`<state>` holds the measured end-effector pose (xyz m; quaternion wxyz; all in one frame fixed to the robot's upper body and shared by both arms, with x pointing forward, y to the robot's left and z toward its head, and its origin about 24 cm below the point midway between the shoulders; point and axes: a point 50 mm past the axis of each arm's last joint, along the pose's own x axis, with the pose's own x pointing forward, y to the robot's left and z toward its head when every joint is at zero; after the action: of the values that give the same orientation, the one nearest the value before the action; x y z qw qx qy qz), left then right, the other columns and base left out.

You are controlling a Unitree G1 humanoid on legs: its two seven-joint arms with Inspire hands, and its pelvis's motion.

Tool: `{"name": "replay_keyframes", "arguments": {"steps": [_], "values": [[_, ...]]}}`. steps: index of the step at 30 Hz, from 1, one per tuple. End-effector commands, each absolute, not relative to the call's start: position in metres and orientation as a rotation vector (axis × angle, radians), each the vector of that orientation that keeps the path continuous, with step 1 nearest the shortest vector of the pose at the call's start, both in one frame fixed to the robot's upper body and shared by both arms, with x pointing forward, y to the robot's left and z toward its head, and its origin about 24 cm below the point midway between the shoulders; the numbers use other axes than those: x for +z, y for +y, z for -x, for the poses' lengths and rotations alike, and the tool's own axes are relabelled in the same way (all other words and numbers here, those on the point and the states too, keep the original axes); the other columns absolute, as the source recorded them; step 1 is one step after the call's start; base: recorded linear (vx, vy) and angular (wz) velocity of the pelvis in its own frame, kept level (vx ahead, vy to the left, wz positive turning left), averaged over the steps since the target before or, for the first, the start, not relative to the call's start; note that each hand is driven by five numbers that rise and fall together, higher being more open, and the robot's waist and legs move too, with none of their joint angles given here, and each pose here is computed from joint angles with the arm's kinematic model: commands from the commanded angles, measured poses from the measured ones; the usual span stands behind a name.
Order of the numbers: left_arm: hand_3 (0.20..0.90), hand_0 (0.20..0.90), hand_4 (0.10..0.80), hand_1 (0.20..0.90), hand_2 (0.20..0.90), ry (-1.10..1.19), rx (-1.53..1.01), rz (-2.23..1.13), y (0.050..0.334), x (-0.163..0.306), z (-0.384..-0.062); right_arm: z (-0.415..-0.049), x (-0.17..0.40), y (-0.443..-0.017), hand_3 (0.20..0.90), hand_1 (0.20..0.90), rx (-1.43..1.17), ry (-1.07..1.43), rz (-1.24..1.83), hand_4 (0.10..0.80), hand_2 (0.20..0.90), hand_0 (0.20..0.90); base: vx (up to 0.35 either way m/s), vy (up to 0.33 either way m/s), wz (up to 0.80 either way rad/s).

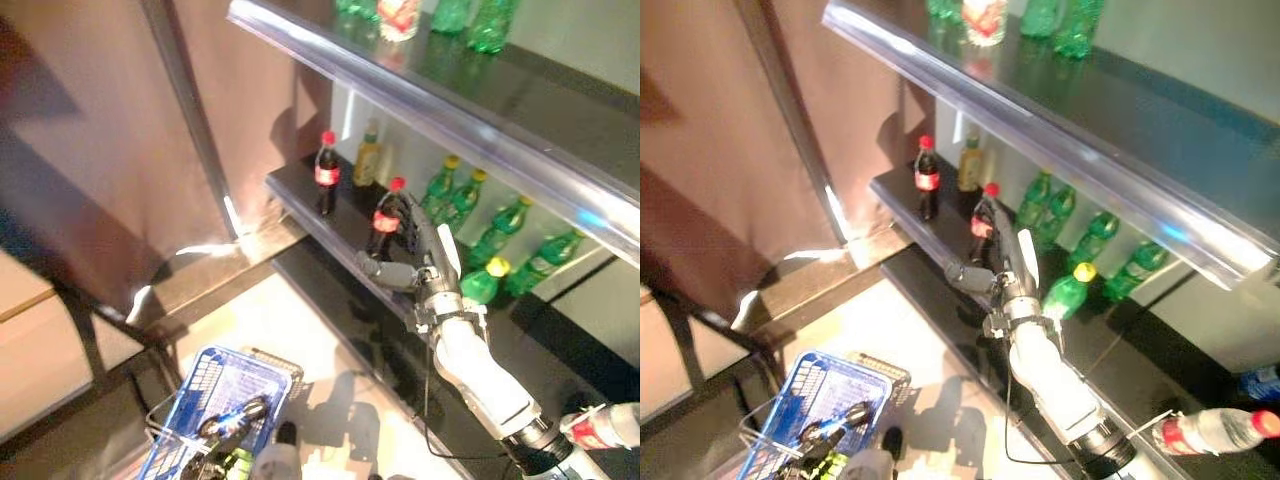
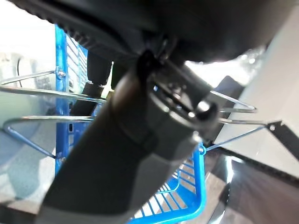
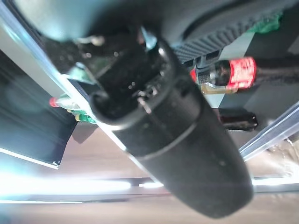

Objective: Pick up the drink and place into the basket.

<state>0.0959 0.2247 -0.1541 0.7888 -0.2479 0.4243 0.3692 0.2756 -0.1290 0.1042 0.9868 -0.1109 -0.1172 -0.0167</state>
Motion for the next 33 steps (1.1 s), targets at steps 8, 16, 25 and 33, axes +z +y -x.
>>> {"name": "replay_keyframes", "arguments": {"steps": [8,16,25,33], "values": [[0.2,0.3,0.1,0.3,0.3,0.616,0.547,0.513,0.214,-0.122,-0.168,-0.29,0.228,-0.117,0.9,0.9,-0.55,-0.842,0.181,0.8,0.9,0.9,-0.133,0.084,0.11],[0.2,0.3,0.1,0.3,0.3,0.53,0.476,0.501,0.203,-0.107,-0.192,-0.288,0.248,-0.138,0.9,0.9,-0.846,-0.935,0.043,0.8,0.9,0.9,-0.054,0.041,0.03],[0.2,0.3,0.1,0.3,0.3,0.503,0.449,0.521,0.194,-0.1,-0.205,-0.299,0.243,-0.143,0.9,0.9,-0.913,-0.841,-0.045,0.8,0.9,0.9,-0.002,0.0,-0.02],[0.2,0.3,0.1,0.3,0.3,0.495,0.458,0.55,0.189,-0.099,-0.207,-0.313,0.242,-0.14,0.9,0.9,-0.832,-0.745,-0.126,0.8,0.9,0.9,0.003,0.003,0.0]]}}
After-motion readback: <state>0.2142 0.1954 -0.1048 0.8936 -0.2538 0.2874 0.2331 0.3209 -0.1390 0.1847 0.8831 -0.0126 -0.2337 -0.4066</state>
